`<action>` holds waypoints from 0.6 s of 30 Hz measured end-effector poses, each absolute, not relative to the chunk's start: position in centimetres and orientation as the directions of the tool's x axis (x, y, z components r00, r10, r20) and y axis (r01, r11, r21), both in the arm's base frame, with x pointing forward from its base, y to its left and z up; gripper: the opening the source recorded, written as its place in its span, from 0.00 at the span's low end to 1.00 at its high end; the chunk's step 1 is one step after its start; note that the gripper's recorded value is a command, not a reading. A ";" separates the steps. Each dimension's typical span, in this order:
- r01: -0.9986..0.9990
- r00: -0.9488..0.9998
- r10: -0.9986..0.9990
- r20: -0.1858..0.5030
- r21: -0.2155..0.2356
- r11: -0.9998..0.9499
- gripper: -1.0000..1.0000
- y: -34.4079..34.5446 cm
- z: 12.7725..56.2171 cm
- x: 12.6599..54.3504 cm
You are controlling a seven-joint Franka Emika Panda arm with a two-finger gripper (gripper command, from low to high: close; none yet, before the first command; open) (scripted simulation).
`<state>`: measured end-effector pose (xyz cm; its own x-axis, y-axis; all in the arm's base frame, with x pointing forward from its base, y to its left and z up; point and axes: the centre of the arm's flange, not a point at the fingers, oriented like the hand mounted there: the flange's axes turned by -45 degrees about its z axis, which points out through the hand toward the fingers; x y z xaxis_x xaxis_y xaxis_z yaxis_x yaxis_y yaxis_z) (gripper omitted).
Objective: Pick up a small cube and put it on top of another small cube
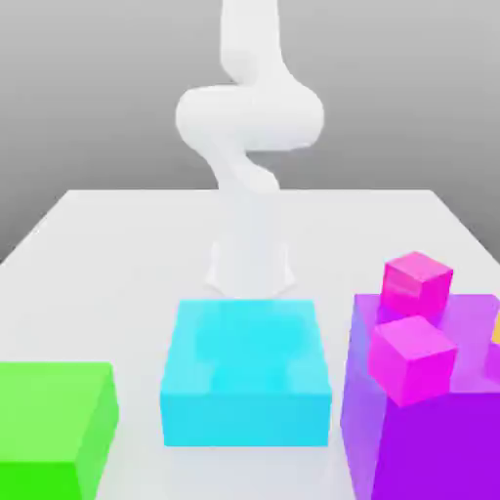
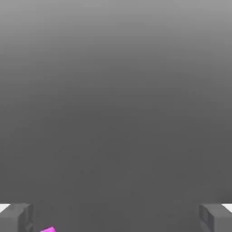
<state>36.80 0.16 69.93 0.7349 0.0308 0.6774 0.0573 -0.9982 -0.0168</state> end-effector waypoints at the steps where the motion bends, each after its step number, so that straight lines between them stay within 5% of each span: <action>1: 0.104 0.750 0.072 0.658 -0.010 -0.995 0.50 0.8 68.9 37.8; 10: 0.561 0.716 0.520 0.466 0.059 -0.826 0.50 10.7 57.1 43.7; 18: 0.877 0.441 0.852 0.282 0.065 -0.475 0.50 21.4 45.4 42.8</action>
